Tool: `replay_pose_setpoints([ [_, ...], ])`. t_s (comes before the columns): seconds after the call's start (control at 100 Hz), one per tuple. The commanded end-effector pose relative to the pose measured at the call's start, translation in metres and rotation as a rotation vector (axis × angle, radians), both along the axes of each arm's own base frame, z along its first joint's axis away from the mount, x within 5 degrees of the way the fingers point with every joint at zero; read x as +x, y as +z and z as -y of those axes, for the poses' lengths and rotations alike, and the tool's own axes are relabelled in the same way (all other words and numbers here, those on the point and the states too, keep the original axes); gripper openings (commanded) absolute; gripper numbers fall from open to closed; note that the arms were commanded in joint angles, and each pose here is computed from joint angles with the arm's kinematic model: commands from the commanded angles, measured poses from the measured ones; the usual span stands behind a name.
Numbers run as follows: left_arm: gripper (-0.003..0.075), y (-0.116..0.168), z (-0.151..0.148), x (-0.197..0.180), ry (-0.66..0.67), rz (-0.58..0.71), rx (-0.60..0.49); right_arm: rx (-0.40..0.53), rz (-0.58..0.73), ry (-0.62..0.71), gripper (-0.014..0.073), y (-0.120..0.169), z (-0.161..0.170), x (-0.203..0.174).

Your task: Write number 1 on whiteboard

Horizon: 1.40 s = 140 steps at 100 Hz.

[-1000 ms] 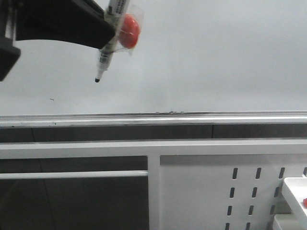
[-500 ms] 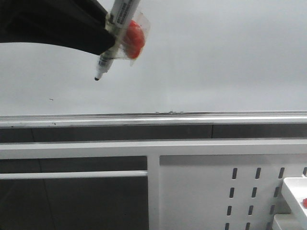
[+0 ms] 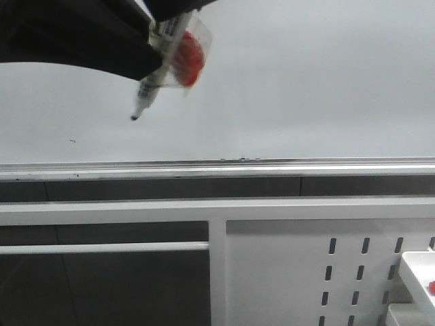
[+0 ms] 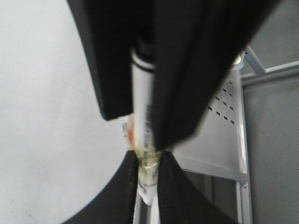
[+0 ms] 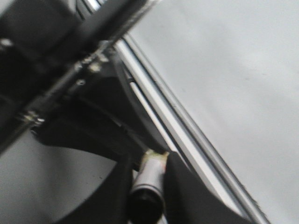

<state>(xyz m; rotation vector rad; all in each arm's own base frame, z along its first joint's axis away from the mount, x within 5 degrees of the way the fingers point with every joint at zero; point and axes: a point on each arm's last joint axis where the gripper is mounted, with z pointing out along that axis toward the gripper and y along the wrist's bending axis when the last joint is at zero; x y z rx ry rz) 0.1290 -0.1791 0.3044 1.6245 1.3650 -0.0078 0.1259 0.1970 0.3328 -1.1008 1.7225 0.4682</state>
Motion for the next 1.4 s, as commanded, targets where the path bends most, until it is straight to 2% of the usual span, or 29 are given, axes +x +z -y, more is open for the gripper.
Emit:
replay_pose_setpoints([
  [0.0, -0.002, 0.021, 0.003, -0.002, -0.025, 0.064, -0.104, 0.113, 0.062, 0.028, -0.0077, 0.023, -0.003, -0.002],
  [0.13, -0.002, 0.021, 0.003, -0.002, -0.026, 0.065, -0.106, 0.106, 0.059, 0.026, -0.0072, 0.022, -0.003, -0.001],
  [0.24, 0.0004, 0.024, 0.003, -0.003, 0.002, 0.013, -0.176, 0.093, 0.073, 0.027, -0.007, 0.021, -0.002, -0.001],
  [0.31, 0.0101, 0.027, 0.001, -0.006, 0.029, -0.044, -0.239, 0.076, 0.084, 0.025, -0.0069, 0.022, 0.0, -0.001],
  [0.43, 0.0388, 0.037, -0.007, -0.014, 0.065, -0.142, -0.35, 0.03, 0.11, 0.011, -0.0069, 0.024, 0.009, -0.003],
  [0.48, 0.0468, 0.042, -0.012, -0.019, 0.071, -0.169, -0.397, 0.009, 0.134, 0.006, -0.0068, 0.026, 0.014, -0.005],
  [0.51, 0.0489, 0.047, -0.016, -0.022, 0.072, -0.178, -0.43, 0.002, 0.149, 0.003, -0.0068, 0.027, 0.018, -0.006],
  [0.56, 0.0471, 0.053, -0.023, -0.028, 0.069, -0.183, -0.475, -0.005, 0.168, -0.002, -0.0068, 0.029, 0.023, -0.008],
  [0.65, 0.0392, 0.065, -0.039, -0.039, 0.061, -0.183, -0.561, 0.015, 0.198, -0.016, -0.0067, 0.034, 0.036, -0.012],
  [0.74, 0.0316, 0.073, -0.064, -0.053, 0.076, -0.177, -0.683, 0.04, 0.232, -0.032, -0.0067, 0.037, 0.05, -0.017],
  [0.82, 0.0281, 0.075, -0.087, -0.063, 0.099, -0.158, -0.784, 0.05, 0.288, -0.037, -0.0067, 0.036, 0.063, -0.022],
  [0.94, 0.0232, 0.065, -0.122, -0.082, 0.162, -0.112, -0.907, 0.058, 0.399, -0.046, -0.0067, 0.034, 0.084, -0.031],
  [1.08, 0.0185, 0.044, -0.15, -0.1, 0.233, -0.031, -0.995, 0.037, 0.522, -0.101, -0.0066, 0.032, 0.107, -0.037],
  [1.18, 0.0113, 0.028, -0.16, -0.108, 0.294, -0.031, -1.063, -0.006, 0.586, -0.13, -0.0066, 0.031, 0.112, -0.035],
  [1.28, -0.0019, 0.013, -0.163, -0.11, 0.349, -0.052, -1.116, -0.015, 0.625, -0.124, -0.0066, 0.032, 0.11, -0.032],
  [1.39, -0.002, 0.004, -0.163, -0.109, 0.377, -0.076, -1.134, 0.062, 0.577, -0.115, -0.0066, 0.032, 0.102, -0.027],
])
